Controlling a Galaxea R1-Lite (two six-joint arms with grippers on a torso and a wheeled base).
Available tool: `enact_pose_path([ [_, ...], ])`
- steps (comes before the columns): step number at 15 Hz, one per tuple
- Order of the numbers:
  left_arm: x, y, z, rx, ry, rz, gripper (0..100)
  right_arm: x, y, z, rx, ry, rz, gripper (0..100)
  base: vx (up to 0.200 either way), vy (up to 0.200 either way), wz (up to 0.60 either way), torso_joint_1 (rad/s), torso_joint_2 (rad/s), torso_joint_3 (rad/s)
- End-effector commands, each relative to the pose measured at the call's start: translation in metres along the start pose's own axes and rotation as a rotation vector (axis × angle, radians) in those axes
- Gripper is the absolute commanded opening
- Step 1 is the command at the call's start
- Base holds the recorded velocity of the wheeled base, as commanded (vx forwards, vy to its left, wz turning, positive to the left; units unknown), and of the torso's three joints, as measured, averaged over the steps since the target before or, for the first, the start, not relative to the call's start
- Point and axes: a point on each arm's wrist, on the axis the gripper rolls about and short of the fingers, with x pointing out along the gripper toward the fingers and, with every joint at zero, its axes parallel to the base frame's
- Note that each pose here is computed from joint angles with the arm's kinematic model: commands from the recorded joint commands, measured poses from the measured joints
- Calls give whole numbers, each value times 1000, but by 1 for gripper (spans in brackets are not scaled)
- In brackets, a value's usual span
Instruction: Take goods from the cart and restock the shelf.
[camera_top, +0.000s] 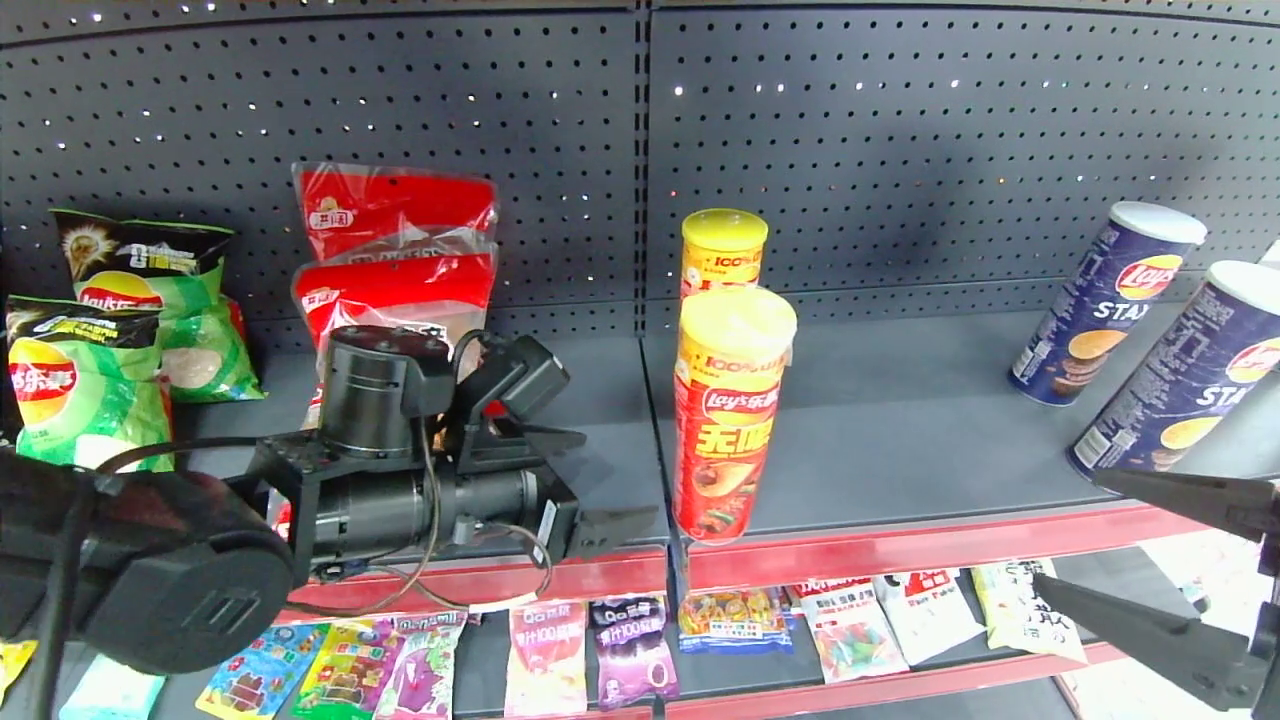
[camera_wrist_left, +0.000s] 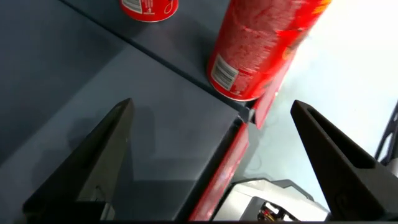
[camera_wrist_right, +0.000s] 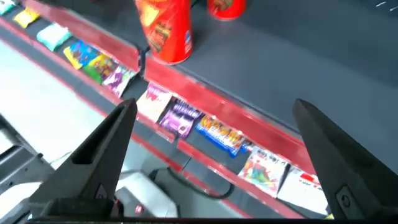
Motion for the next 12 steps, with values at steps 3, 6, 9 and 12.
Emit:
enact_pose_path([
  [3,18,4,-7,-9,32,-9,100,-7,0,2,9,-31,-19,100,0,0,0,0,0,0],
  [6,26,8,-7,-13,39,-6,100,-7,-1,4,11,-35,-22,100,0,0,0,0,0,0],
  [9,36,11,-7,-13,41,-7,100,-6,-2,4,15,-33,-32,100,0,0,0,0,0,0],
  [12,40,14,-9,-16,46,-2,100,-6,-3,8,12,-43,-35,100,0,0,0,0,0,0],
])
